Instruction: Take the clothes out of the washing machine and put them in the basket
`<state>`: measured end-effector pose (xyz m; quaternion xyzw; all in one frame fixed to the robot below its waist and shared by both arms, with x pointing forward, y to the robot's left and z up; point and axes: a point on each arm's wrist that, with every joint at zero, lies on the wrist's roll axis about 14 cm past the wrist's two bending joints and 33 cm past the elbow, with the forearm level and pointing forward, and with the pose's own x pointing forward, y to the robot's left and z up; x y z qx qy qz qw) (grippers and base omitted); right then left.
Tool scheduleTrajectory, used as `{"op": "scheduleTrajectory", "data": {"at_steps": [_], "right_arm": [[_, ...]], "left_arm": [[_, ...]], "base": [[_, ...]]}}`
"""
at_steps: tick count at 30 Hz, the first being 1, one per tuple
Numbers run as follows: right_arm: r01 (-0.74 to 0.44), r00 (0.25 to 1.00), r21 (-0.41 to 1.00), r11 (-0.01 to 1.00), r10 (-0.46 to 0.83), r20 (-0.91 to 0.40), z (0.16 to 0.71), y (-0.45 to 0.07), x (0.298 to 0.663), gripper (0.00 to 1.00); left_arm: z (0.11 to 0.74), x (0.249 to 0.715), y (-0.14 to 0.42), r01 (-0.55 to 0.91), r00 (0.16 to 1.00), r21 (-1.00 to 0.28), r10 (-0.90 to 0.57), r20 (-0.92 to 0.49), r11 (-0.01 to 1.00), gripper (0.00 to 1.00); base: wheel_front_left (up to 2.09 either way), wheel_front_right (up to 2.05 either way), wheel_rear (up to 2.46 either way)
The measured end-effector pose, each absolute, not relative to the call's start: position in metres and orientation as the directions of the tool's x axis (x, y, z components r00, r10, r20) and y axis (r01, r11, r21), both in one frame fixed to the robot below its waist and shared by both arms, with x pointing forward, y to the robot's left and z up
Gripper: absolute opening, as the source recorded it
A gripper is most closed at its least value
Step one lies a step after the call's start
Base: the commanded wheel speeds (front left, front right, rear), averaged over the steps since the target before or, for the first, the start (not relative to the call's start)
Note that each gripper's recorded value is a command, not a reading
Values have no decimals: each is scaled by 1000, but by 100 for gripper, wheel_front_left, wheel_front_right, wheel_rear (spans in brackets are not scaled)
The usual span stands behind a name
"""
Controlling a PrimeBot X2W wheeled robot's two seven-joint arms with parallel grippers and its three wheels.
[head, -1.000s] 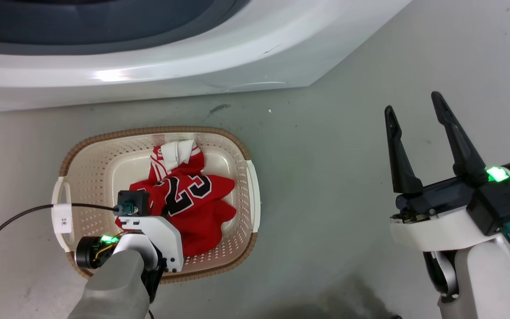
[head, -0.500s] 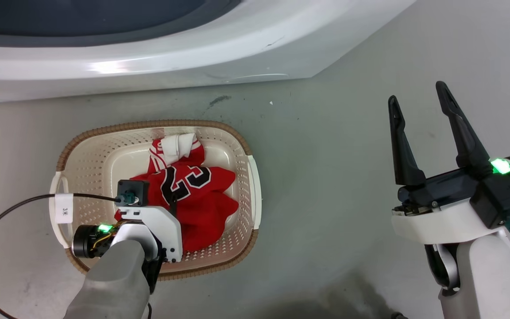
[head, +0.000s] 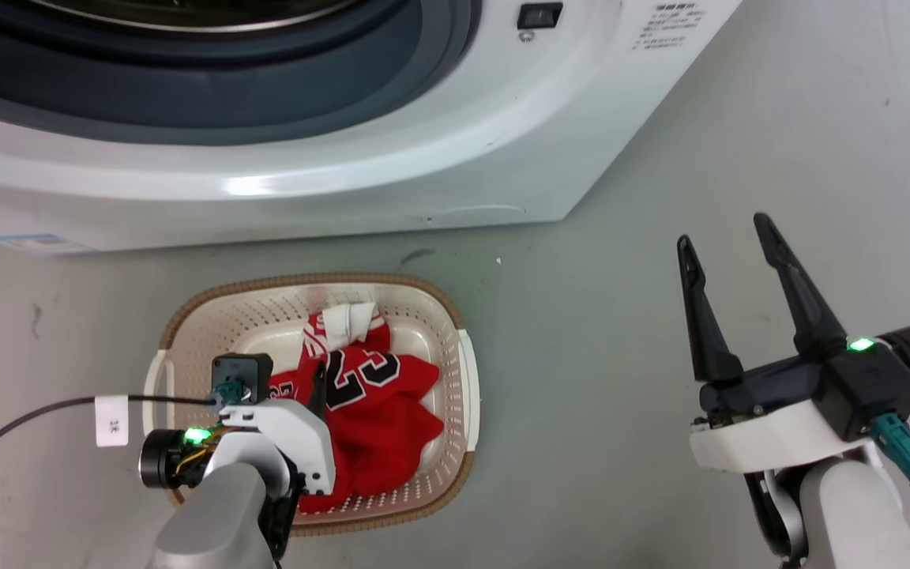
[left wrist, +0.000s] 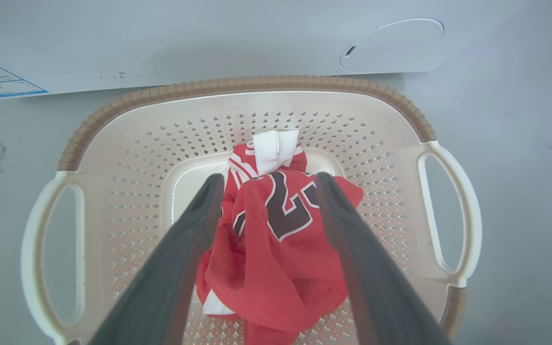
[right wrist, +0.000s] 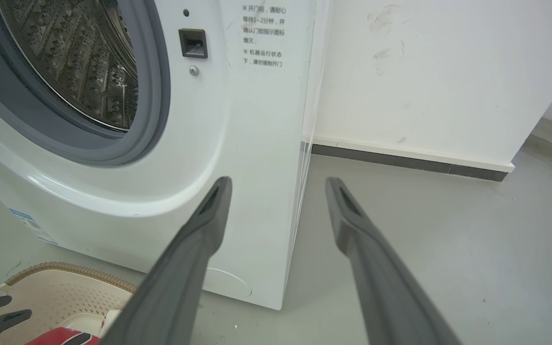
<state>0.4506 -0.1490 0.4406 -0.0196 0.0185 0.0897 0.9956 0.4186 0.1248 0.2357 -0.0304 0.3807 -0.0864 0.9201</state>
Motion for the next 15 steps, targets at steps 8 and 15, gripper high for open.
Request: {"op": "scheduleTrajectory", "data": {"at_steps": [8,15], "right_arm": [[-182,983,-32,983,182,-6,464,-146,427,100],[-179,983,-35,983,180,26,482,-146,407,100]], "left_arm": [[292,421,135,122,816,-82,-147,-559,989,100],[347,419,144,85,911,-51,-98,-401,995,100]], "base": [[0,0,0],[0,0,0]]}}
